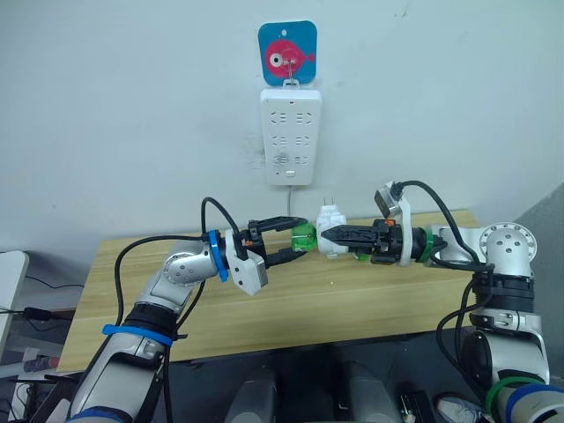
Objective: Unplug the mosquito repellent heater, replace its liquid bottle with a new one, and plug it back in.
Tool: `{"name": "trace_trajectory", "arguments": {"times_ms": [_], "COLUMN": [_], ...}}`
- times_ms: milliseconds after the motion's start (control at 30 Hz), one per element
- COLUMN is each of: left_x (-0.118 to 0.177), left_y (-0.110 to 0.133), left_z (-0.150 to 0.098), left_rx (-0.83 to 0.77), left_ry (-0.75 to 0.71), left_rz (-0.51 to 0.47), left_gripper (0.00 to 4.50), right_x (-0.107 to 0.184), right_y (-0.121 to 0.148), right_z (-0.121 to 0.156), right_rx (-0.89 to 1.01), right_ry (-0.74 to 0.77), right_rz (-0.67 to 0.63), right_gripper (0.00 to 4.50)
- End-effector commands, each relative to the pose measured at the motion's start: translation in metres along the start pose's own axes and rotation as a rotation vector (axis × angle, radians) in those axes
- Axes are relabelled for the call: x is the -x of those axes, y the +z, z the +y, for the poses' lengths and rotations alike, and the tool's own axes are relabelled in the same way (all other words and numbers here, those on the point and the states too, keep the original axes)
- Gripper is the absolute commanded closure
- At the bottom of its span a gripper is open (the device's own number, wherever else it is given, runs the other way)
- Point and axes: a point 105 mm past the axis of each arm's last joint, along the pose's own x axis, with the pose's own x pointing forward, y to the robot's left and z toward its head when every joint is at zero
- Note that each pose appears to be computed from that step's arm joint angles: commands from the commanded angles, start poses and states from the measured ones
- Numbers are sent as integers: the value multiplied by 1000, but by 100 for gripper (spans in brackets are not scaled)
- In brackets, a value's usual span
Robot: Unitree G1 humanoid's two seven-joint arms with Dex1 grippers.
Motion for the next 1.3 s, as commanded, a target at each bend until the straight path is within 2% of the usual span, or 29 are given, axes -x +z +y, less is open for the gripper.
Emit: {"name": "trace_trajectory", "arguments": {"times_ms": [33,133,300,733,833,1000,1233,1300], "left_x": [9,10,-3,-38,-38,-34,-30,-31], "left_y": [-17,-22,-25,-28,-29,-31,-34,-36], "left_z": [-10,-3,-4,-3,-5,-9,-10,-7], "left_rx": [239,287,275,147,141,153,207,329], "left_ry": [-46,-26,-41,-51,-68,-87,-63,26], "left_rz": [132,205,255,292,297,311,322,314], "left_gripper": [102,4,0,0,64,222,223,223], "right_x": [1,1,-7,-20,-20,-18,-20,-21], "right_y": [17,20,22,10,9,10,11,17], "right_z": [-8,-19,-20,-5,-5,-6,1,9], "right_rx": [133,226,278,319,319,323,356,430], "right_ry": [-176,-305,-339,-309,-310,-326,-300,-283], "right_rz": [-96,-104,-125,-87,-86,-93,-103,-151], "right_gripper": [152,152,152,152,152,152,152,75]}}
